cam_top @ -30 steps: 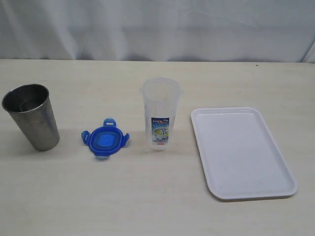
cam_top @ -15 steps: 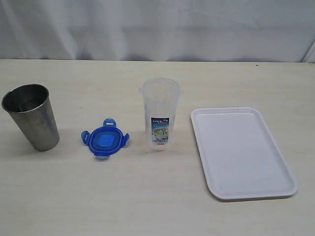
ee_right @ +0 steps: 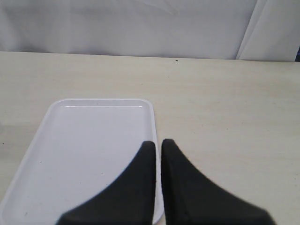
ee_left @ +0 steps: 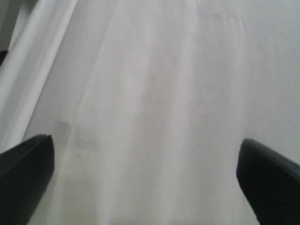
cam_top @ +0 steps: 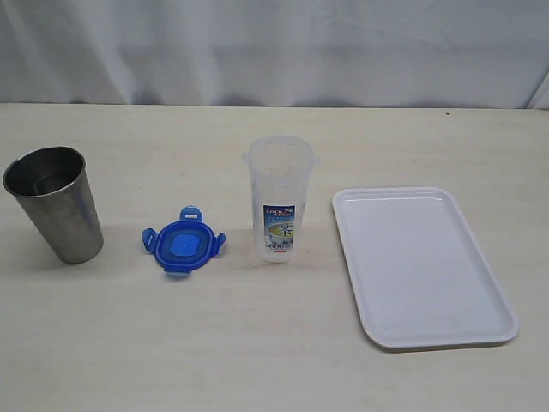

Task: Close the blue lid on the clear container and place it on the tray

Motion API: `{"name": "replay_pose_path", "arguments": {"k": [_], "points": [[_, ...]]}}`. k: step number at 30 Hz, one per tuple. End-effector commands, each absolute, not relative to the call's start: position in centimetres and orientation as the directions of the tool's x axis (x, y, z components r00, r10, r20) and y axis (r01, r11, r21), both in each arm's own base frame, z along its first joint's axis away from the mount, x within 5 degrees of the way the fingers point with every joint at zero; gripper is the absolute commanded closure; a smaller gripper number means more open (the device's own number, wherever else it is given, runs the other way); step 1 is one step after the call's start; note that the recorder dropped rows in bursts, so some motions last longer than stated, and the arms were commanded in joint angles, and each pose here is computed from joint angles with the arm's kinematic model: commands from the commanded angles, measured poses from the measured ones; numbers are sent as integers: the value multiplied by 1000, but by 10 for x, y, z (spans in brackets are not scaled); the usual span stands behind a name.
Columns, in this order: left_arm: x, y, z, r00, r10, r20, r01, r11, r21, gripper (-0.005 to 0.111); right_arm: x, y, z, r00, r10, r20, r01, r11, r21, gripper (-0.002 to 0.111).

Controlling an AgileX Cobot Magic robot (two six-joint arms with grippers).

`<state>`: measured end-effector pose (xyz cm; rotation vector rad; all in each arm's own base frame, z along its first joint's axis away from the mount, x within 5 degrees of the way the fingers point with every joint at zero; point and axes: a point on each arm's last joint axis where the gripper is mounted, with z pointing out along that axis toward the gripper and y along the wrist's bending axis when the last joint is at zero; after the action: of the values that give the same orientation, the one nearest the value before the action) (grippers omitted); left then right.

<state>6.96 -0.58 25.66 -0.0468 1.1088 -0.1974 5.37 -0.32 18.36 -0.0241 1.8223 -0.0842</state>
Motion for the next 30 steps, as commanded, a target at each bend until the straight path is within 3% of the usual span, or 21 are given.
{"name": "replay_pose_path", "arguments": {"k": [1,15,30], "points": [[82,-13,254,375,-146,-916,186,979,-79,2,53,-3,183,-251,-54,-966,35,997,-65,104],[144,-16,205,39,18,-999,193,981,25,2,53,-3,183,-251,-54,-966,35,997,-65,104],[173,-19,147,-176,61,-982,236,972,18,2,53,-3,183,-251,-54,-966,35,997,-65,104]]}}
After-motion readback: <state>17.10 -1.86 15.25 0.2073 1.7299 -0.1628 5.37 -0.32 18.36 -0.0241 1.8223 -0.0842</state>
